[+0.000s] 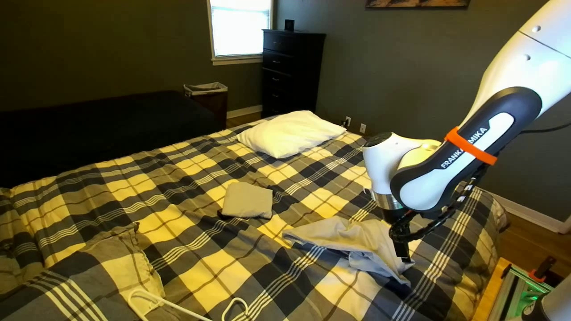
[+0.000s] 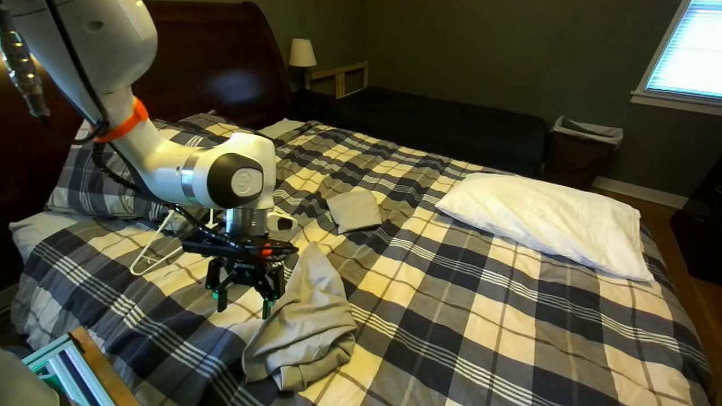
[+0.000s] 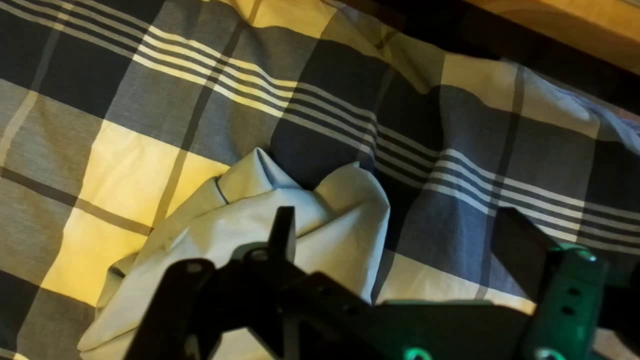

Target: Unfold the pillowcase

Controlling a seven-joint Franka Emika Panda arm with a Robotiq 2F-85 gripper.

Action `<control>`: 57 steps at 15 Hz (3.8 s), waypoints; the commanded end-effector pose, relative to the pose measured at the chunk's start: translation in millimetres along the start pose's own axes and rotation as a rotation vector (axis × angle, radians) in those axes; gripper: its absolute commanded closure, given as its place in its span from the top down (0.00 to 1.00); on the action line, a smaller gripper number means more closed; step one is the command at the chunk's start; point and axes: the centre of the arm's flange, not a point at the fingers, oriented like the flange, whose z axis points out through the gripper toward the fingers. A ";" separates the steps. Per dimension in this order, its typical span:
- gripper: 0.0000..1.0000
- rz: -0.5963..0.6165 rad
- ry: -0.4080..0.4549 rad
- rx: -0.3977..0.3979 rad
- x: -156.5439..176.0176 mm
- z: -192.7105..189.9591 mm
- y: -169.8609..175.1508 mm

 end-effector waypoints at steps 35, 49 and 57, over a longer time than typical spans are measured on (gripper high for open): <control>0.23 0.080 -0.066 -0.005 44.6 118.7 -11.4; 0.00 0.277 0.242 -0.035 -12.4 10.5 47.4; 0.00 0.393 0.432 0.001 3.9 -40.0 89.4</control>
